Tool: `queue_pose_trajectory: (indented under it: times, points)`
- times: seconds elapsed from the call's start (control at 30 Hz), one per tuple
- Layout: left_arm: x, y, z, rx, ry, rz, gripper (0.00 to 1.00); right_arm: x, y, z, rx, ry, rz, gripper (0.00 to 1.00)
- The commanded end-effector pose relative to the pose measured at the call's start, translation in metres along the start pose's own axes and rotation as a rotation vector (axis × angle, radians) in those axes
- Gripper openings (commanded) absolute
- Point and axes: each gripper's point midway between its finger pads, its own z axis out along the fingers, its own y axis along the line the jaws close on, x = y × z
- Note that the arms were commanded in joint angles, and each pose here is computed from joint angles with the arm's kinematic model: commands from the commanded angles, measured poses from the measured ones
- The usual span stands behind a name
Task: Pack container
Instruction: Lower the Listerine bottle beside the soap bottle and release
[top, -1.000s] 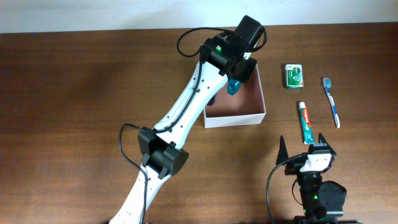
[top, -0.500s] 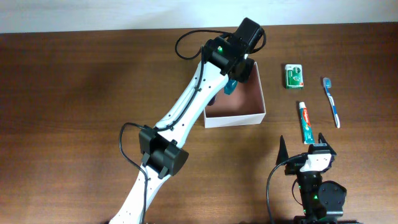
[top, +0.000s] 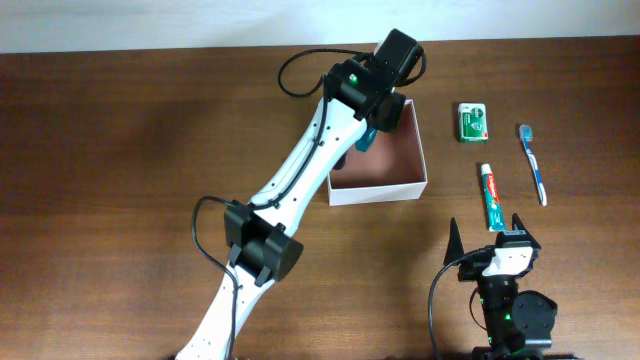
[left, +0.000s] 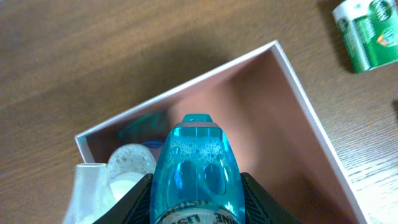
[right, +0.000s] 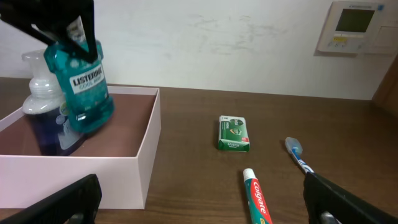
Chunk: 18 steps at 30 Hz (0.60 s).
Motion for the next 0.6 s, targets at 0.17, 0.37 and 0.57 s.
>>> queue_pose_trajectory:
  times: [0.17,0.37,0.57]
  points:
    - [0.003,0.006,0.012,-0.029,0.015,-0.016,0.25,0.001,0.003,0.000,-0.014,-0.002,-0.004,0.99]
    - [0.001,0.016,0.014,-0.037,0.015,-0.032,0.26,0.001,0.003,0.000,-0.014,-0.002,-0.003,0.99]
    - [-0.001,0.029,0.016,-0.048,0.016,-0.052,0.26,0.001,0.003,0.000,-0.014,-0.002,-0.004,0.99]
